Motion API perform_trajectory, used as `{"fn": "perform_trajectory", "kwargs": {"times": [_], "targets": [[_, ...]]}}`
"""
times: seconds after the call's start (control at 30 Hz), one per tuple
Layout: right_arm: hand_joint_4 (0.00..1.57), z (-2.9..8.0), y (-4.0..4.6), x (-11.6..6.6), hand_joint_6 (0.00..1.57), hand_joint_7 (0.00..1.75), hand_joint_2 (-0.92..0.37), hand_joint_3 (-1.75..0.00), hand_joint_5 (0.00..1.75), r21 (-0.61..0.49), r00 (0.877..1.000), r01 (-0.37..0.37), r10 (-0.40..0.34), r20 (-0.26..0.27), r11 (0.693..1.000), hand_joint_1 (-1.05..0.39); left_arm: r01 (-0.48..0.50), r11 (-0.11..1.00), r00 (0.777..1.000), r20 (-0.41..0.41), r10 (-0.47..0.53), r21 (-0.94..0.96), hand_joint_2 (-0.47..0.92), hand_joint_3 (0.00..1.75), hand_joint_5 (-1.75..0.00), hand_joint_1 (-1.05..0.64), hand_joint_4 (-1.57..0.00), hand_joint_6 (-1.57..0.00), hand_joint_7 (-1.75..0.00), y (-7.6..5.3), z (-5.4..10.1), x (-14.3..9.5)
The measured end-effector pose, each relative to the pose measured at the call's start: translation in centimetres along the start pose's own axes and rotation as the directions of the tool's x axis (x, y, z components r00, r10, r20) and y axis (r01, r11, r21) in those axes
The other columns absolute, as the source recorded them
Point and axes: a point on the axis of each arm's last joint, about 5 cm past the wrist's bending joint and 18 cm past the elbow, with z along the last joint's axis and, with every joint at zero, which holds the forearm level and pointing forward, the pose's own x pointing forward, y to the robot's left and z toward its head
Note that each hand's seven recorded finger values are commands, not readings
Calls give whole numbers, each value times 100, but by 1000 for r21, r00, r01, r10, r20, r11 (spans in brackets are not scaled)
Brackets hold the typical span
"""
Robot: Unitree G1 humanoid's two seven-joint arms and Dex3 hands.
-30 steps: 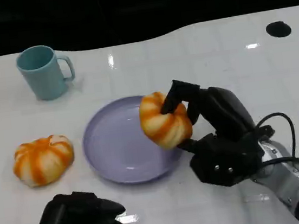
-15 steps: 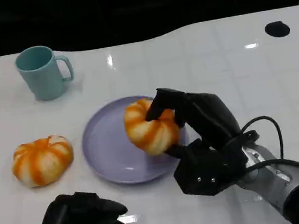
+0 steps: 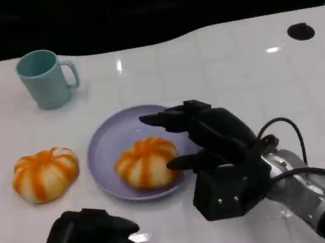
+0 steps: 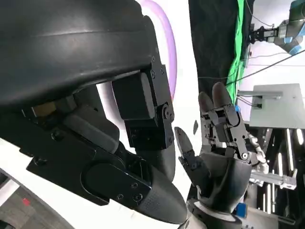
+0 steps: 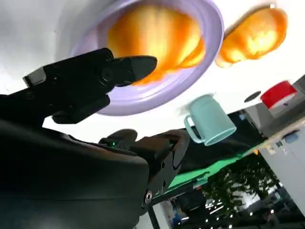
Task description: Grasp the bread from the table and place it into the plate.
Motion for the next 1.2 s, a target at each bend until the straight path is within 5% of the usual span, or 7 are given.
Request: {"fn": "perform_trajectory", "kwargs": {"times": [0.3, 0.6, 0.9, 0.97, 1.03, 1.2], "targets": [[2, -7, -67, -163, 31, 1, -92, -6, 41, 1, 1000, -8, 8, 9, 1000, -42, 0, 1000, 1000, 1, 0, 1, 77, 0, -35, -105, -157, -157, -15, -1, 3, -6], [9, -114, -196, -550, 38, 4, -91, -2, 50, 30, 998, 47, -48, 27, 998, -34, -4, 1000, 1000, 2, 4, 4, 77, 0, -36, -105, -157, -157, -15, -8, 7, 0], [73, -189, -254, -985, 84, 21, -92, -7, 79, 234, 992, 123, -129, 8, 964, -9, -6, 1000, 1000, 1, 6, 3, 77, 0, -36, -105, -157, -157, -15, -9, 8, 2], [71, -211, -253, -1072, 89, 39, -84, -28, 105, 315, 987, 153, -158, -9, 937, -11, -6, 1000, 1000, 2, 6, 3, 77, 0, -36, -105, -157, -157, -15, -9, 9, 2], [65, -223, -255, -1149, 74, 85, -67, -67, 130, 367, 984, 173, -175, -30, 914, -10, -6, 1000, 1000, 2, 6, 3, 77, 0, -36, -105, -157, -157, -16, -8, 9, 2], [58, -193, -247, -1299, 55, 130, -62, -85, 153, 435, 981, 190, -184, -57, 880, -13, -7, 1000, 1000, 1, 7, 4, 77, 0, -36, -105, -157, -157, -16, -6, 10, 2]]}}
